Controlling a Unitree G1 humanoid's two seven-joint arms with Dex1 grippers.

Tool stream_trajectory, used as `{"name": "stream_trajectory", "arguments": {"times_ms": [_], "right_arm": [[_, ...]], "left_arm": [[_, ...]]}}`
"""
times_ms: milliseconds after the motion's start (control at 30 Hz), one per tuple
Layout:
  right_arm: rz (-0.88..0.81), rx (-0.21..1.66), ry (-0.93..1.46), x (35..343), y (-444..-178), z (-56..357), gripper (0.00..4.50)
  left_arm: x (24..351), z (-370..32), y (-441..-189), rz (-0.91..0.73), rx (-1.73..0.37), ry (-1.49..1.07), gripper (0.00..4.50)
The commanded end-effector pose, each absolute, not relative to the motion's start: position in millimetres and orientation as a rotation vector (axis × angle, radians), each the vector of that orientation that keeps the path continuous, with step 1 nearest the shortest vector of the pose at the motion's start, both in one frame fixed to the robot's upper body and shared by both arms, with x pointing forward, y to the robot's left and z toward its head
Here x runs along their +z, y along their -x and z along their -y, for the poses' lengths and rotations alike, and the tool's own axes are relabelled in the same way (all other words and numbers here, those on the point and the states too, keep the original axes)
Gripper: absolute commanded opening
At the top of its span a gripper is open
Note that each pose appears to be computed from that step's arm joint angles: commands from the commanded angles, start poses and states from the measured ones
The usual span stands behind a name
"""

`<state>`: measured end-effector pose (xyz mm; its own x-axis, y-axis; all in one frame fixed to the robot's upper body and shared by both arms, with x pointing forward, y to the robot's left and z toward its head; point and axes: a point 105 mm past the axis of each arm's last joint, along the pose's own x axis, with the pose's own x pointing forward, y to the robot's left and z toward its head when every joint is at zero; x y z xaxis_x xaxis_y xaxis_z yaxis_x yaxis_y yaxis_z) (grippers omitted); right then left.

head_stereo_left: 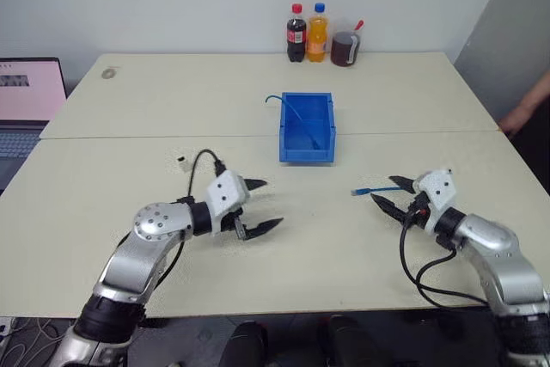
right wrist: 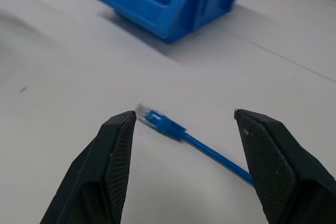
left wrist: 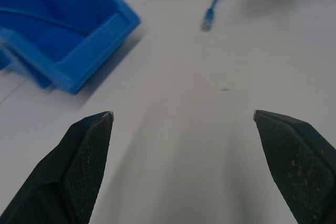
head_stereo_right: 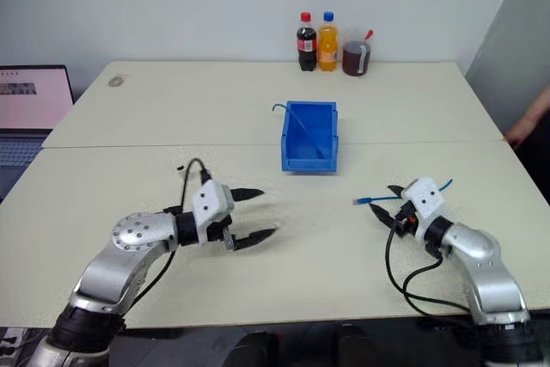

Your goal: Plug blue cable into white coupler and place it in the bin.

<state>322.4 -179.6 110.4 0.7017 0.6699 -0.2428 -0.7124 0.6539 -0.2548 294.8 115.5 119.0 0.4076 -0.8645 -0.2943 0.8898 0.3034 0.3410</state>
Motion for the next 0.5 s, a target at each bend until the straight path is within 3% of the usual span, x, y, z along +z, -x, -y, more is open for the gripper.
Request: {"name": "stream_trajectory", "arguments": {"times_ms": [33,167,333,500], "right_arm": [[-0.112,0.96,0.4,125.9,-337.7,175.7,3.18],[-0.14,1.102,0.518,125.6,-353.7,173.1,3.18],[-0.244,1.314,0.66,109.1,-349.5,175.1,3.18],[-0.284,1.342,0.745,103.9,-354.4,185.7,3.18]], "left_arm": [[127.8,-114.8,-298.0,0.017,-1.235,-0.571,4.5],[129.1,-114.8,-299.6,0.041,-1.257,-0.587,4.5],[130.0,-116.3,-295.5,0.045,-1.251,-0.564,4.5],[130.3,-116.9,-291.3,0.05,-1.229,-0.547,4.5]]}}
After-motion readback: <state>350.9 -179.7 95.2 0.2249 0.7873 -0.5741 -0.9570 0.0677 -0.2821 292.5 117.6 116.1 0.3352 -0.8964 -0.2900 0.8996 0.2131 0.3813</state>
